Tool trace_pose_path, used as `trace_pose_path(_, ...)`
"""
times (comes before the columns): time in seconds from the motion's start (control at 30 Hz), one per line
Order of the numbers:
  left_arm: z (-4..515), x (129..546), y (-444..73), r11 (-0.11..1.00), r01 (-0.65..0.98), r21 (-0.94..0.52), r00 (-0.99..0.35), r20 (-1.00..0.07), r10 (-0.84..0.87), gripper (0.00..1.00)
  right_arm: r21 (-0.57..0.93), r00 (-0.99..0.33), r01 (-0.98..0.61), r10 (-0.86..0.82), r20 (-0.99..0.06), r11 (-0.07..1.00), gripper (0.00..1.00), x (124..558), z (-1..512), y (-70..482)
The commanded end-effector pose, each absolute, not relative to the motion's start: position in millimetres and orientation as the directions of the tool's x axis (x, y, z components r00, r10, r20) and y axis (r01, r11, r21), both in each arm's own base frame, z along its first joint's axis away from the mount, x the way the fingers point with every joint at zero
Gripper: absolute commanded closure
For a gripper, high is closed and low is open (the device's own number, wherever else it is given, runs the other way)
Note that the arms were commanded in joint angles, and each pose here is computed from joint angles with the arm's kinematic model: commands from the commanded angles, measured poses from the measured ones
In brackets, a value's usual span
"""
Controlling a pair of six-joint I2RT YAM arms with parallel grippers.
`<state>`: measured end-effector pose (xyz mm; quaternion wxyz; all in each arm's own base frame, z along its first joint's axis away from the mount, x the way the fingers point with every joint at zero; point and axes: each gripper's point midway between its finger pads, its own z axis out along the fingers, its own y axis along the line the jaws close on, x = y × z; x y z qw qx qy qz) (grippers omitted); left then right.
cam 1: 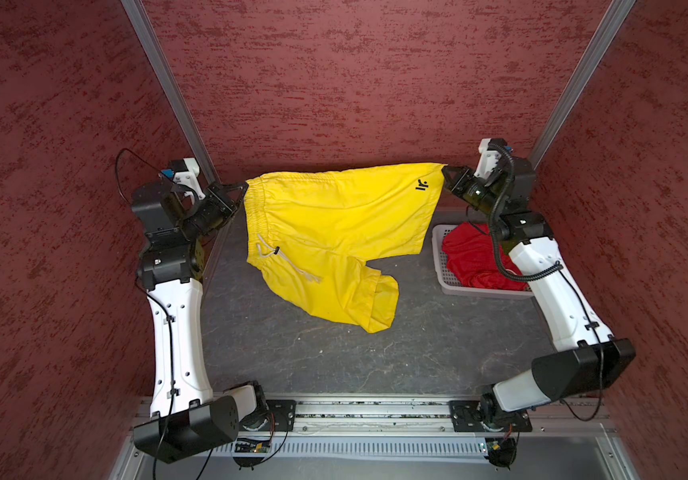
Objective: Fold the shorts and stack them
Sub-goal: 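Lift and stretch the shorts between both grippers, pulling apart, then lower the stretched yellow shorts flat onto the table with both grippers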
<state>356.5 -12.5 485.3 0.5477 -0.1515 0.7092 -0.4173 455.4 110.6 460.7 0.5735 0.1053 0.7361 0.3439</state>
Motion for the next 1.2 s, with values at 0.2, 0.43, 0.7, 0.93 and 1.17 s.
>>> trace_pose_path(0.2, 605.5, 276.8, -70.2, 0.584, 0.505, -0.635, -0.225, -0.750, -0.621, 1.00, 0.571, 0.090, -0.090, 0.578, -0.811, 0.816, 1.00, 363.3, 600.3, 8.2)
trace_pose_path(0.43, 656.3, 211.6, -114.4, 0.488, 0.677, -0.551, -0.197, -0.775, -0.601, 1.00, 0.541, 0.354, 0.030, 0.497, -0.792, 0.841, 1.00, 301.5, 693.2, -41.3)
trace_pose_path(0.7, 633.5, 217.0, -132.2, 0.525, 0.662, -0.535, -0.216, -0.807, -0.550, 1.00, 0.561, 0.384, -0.004, 0.519, -0.763, 0.828, 1.00, 312.5, 689.2, -41.6)
trace_pose_path(0.93, 565.7, 267.6, -128.3, 0.617, 0.540, -0.573, -0.254, -0.809, -0.530, 1.00, 0.599, 0.068, 0.005, 0.598, -0.799, 0.800, 1.00, 426.3, 600.7, -17.0)
trace_pose_path(1.17, 494.6, 317.3, -119.5, 0.700, 0.418, -0.579, -0.297, -0.815, -0.497, 1.00, 0.658, -0.234, 0.033, 0.645, -0.727, 0.753, 1.00, 548.8, 482.2, 18.6)
